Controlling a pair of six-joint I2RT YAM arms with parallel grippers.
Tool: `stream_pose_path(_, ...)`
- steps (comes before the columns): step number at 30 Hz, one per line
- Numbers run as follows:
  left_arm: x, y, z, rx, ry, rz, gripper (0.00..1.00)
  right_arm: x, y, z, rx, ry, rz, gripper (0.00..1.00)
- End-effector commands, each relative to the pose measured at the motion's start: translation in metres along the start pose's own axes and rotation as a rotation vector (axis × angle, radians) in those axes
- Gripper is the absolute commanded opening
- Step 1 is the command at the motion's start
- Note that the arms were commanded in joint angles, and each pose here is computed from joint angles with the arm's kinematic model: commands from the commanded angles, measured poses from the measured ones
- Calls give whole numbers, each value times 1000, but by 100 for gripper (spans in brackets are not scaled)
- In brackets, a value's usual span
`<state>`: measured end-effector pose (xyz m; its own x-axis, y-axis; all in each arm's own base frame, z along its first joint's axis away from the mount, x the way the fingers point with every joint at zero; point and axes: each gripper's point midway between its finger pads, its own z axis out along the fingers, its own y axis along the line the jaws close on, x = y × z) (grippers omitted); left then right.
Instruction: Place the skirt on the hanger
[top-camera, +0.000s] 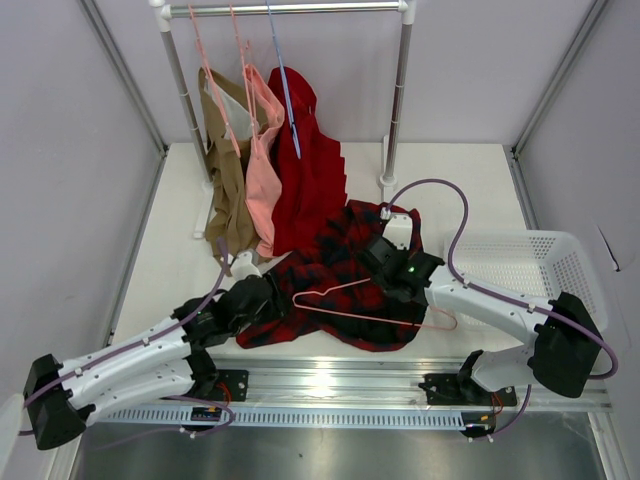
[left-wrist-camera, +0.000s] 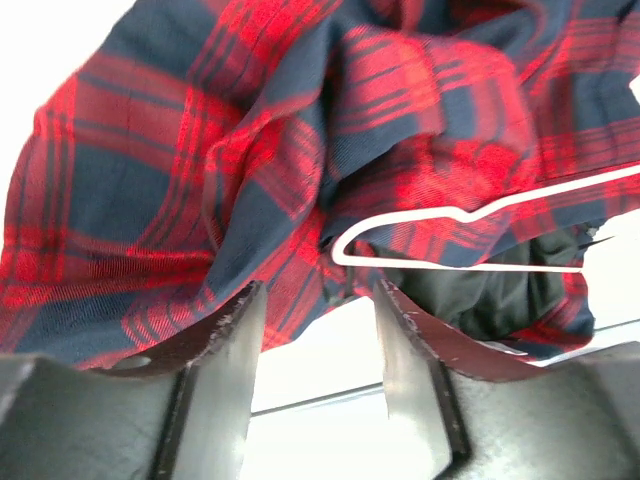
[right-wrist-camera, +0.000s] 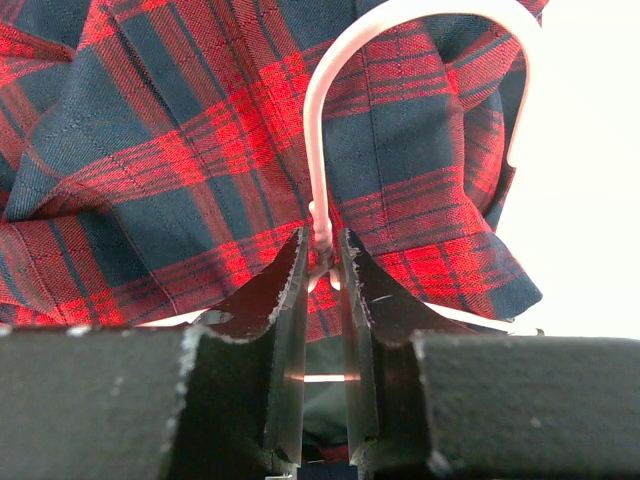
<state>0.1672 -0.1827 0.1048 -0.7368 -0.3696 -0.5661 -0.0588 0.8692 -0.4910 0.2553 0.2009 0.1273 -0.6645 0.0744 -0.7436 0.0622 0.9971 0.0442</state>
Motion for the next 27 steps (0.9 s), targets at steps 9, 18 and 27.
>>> stream_pose_path(9,9,-11,15,29,10,-107,49,-20,1,-4,23,-62,20,0)
stream_pose_path(18,14,-15,23,39,20,-112,40,-21,1,-5,20,-65,18,0)
stream_pose_path(27,9,-14,25,17,4,-100,27,-21,0,-6,19,-66,22,0)
